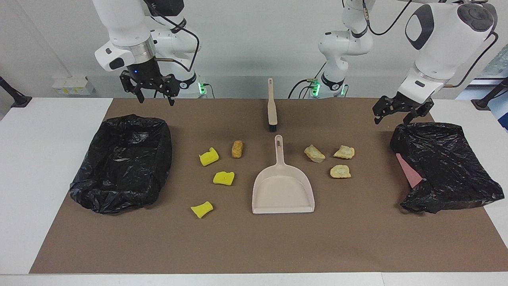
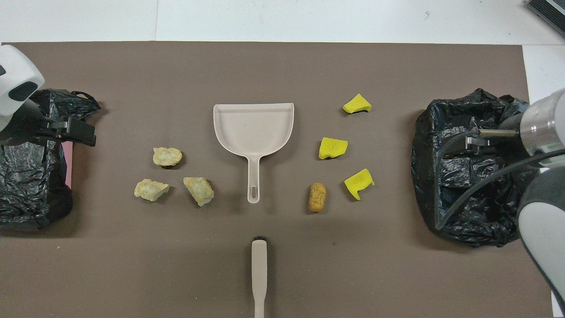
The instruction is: Sweep and dump trash in bin
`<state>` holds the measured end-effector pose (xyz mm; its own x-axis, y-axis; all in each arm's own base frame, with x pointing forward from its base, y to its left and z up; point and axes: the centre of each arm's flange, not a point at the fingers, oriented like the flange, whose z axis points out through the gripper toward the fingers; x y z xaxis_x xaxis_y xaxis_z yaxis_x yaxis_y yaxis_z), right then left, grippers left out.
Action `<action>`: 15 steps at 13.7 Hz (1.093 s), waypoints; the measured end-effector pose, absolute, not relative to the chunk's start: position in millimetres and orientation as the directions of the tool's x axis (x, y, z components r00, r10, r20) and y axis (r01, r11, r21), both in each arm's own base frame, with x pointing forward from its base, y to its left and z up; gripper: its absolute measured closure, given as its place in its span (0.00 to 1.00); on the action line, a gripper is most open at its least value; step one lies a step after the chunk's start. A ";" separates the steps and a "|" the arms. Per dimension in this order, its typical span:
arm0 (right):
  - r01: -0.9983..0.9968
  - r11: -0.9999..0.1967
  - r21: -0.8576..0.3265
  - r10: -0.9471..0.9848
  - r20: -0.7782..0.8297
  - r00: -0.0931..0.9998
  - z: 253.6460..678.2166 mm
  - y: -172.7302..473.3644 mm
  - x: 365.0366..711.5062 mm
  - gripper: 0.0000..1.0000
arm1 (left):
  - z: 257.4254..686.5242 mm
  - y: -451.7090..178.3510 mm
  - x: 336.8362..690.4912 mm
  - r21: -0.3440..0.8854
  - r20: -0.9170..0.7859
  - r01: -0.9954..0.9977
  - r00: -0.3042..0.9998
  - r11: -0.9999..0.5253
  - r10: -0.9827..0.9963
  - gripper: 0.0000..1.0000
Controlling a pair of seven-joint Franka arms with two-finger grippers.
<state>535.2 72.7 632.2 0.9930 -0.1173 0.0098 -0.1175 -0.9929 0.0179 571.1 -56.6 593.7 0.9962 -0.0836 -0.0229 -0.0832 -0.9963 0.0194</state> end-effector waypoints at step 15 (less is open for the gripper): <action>-0.133 -0.991 0.011 -0.133 0.012 0.991 632.7 64.9 536.4 0.00 | 593.0 -59.3 570.4 0.020 -0.025 -0.089 0.996 -0.996 -0.089 0.00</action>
<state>536.4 64.9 632.7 0.9911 -0.1329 0.0118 -0.1331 -0.9910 0.0109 570.4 -59.3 593.0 0.9957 -0.0891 -0.0250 -0.0886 -0.9959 0.0197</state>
